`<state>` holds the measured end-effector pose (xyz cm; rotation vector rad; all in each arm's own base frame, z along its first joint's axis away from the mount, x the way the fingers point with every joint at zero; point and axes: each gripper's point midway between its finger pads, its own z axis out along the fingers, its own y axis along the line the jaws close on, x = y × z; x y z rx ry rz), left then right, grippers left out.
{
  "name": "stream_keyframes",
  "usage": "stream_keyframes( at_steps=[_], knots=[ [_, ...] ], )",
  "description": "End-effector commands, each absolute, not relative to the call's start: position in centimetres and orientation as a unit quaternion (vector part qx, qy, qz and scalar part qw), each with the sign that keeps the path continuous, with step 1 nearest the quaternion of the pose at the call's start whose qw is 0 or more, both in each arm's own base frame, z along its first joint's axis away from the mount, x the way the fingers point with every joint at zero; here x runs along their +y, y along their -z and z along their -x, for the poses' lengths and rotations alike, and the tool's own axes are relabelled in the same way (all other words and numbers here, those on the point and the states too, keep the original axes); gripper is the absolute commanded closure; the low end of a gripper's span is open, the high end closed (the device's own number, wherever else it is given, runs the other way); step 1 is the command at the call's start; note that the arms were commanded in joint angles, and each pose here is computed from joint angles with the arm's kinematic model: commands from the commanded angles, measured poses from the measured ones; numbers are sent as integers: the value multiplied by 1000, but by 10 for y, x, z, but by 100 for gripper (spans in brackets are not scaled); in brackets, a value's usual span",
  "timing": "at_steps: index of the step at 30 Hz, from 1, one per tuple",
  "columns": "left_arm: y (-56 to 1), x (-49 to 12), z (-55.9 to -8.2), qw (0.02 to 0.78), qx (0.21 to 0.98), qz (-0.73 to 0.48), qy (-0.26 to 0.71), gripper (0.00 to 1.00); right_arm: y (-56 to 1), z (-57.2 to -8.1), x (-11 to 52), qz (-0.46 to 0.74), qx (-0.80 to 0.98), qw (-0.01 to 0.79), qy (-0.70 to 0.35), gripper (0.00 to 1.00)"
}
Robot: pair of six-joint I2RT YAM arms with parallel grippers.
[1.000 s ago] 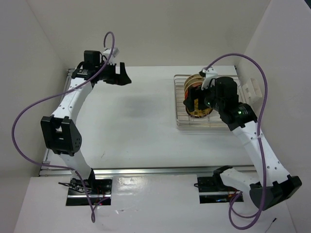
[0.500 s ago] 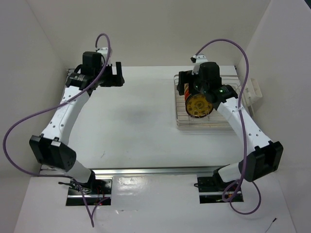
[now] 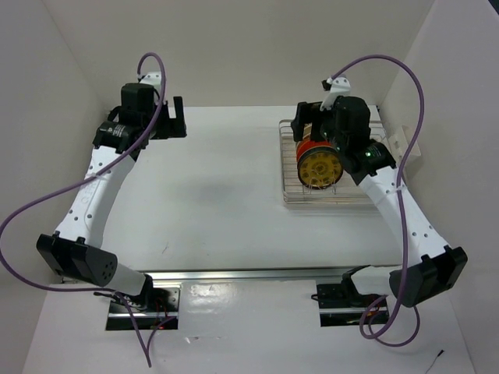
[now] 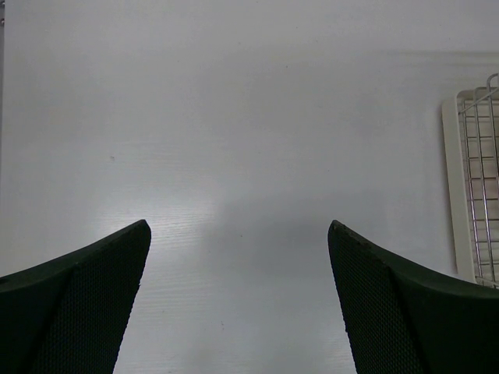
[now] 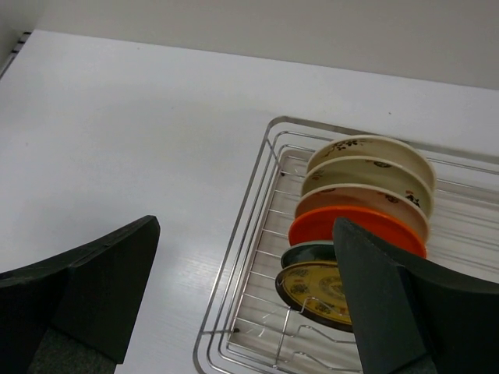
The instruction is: Load the plates into the dish rack
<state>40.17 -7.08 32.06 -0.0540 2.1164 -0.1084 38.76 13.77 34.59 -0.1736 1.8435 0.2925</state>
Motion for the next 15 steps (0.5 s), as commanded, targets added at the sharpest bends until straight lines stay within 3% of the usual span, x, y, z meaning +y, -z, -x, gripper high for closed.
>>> stream_keyframes(
  at_steps=[1,15],
  knots=[
    [-338,-74,-402,514,856,19,54,0,-351,-398,128,38,802,587,-104,0],
    [-335,-80,-409,519,853,-14,57,0,-350,-394,118,15,806,584,-89,0]
  ],
)
